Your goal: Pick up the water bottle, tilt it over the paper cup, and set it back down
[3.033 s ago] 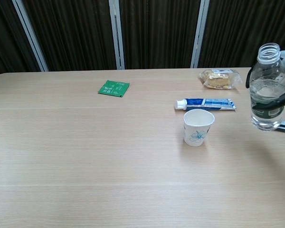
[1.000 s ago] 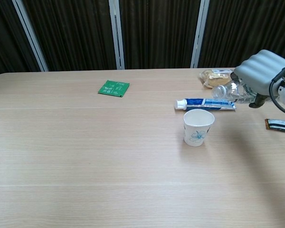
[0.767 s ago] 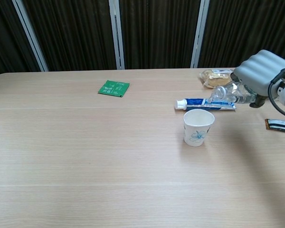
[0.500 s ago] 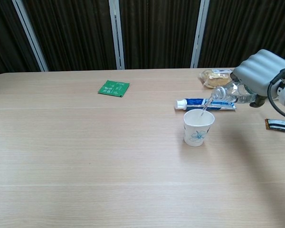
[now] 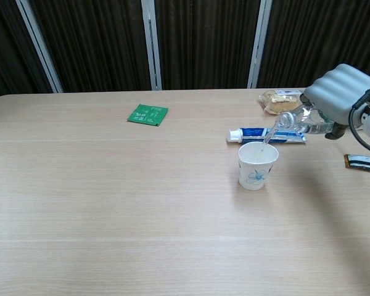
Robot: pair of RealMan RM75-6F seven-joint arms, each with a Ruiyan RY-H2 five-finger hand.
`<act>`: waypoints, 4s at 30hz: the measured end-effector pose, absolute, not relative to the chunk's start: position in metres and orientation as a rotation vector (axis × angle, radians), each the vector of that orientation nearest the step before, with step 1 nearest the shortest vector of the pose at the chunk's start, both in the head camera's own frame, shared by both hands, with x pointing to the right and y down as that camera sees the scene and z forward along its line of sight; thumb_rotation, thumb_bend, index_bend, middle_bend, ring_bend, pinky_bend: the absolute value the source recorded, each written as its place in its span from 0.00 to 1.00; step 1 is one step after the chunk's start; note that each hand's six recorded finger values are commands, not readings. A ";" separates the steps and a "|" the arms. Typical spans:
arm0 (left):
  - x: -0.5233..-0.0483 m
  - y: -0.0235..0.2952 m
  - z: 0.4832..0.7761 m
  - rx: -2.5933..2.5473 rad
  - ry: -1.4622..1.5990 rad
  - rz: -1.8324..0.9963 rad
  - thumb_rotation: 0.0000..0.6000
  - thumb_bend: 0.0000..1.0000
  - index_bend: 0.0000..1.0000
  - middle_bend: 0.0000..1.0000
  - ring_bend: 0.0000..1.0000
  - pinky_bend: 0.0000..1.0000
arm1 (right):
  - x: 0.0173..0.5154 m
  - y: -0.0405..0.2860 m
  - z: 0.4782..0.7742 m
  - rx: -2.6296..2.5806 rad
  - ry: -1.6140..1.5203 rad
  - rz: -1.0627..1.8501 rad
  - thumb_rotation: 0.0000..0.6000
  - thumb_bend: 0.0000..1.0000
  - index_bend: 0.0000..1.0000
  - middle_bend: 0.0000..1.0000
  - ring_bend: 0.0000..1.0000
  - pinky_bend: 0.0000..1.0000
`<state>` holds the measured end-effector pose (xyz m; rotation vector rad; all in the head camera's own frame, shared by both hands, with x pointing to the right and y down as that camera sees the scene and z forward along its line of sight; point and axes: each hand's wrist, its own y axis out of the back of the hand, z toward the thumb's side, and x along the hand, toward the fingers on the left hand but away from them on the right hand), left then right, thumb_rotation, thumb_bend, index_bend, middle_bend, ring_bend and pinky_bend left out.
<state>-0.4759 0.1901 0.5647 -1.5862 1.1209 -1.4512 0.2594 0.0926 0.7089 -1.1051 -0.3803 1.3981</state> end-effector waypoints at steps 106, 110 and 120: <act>-0.472 0.194 0.569 -1.636 1.096 -1.466 1.00 0.00 0.00 0.00 0.00 0.00 | 0.251 0.227 0.698 -2.526 -0.831 0.887 1.00 0.00 0.00 0.03 0.03 0.04; -0.471 0.194 0.568 -1.639 1.096 -1.462 1.00 0.00 0.00 0.00 0.00 0.00 | 0.255 0.227 0.696 -2.531 -0.826 0.907 1.00 0.00 0.00 0.00 0.00 0.00; -0.469 0.196 0.564 -1.654 1.091 -1.441 1.00 0.00 0.00 0.00 0.00 0.00 | 0.283 0.230 0.684 -2.530 -0.769 1.006 1.00 0.00 0.00 0.00 0.00 0.00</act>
